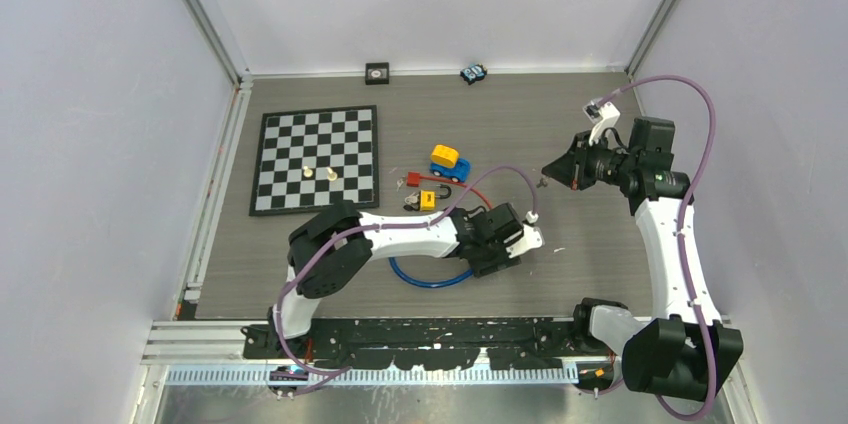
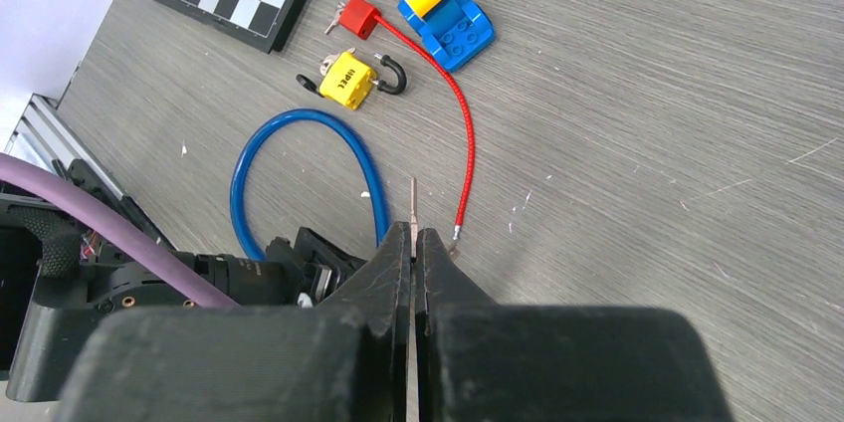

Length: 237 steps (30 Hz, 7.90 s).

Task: Unlock with the key
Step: Pick up the lock from the center of the board, then unlock the lock.

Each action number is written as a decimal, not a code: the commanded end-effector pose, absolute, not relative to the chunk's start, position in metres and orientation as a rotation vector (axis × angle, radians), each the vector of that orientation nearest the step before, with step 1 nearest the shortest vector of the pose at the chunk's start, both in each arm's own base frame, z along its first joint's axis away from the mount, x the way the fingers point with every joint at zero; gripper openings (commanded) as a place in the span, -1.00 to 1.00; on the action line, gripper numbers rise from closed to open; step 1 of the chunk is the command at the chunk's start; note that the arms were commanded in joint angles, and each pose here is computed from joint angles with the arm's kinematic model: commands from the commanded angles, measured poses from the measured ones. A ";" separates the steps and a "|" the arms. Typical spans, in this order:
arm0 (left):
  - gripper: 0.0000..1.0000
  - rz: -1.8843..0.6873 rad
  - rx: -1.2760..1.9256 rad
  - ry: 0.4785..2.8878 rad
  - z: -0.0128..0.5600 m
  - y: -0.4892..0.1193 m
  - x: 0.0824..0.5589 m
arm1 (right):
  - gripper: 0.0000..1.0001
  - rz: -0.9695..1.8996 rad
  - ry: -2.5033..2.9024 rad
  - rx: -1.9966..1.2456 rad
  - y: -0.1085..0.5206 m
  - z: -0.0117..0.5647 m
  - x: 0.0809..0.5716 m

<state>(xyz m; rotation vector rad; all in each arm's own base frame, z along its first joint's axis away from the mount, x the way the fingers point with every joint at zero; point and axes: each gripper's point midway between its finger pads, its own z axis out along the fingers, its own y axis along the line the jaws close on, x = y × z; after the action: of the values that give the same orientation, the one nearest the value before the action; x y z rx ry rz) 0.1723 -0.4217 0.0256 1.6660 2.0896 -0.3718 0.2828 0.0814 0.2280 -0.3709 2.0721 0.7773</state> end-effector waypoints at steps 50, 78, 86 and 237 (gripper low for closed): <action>-1.00 -1.364 1.774 1.245 0.195 -0.262 0.122 | -0.99 0.792 1.492 -1.618 0.263 0.251 0.166; -1.00 -1.606 1.750 1.410 0.185 -0.260 0.135 | -0.99 0.472 1.245 -1.910 0.295 0.260 0.141; -1.00 -1.623 1.736 1.425 0.185 -0.261 0.136 | -0.99 0.464 1.235 -1.917 0.300 0.259 0.139; -1.00 -1.737 1.720 1.490 0.182 -0.253 0.121 | -0.99 0.428 1.110 -1.984 0.318 0.252 0.126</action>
<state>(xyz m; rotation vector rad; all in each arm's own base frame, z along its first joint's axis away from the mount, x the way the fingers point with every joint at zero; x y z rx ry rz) 0.1247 -0.2529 0.1707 1.7657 1.4890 -1.6981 0.1219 0.3043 0.2346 -2.0404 1.1782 0.4311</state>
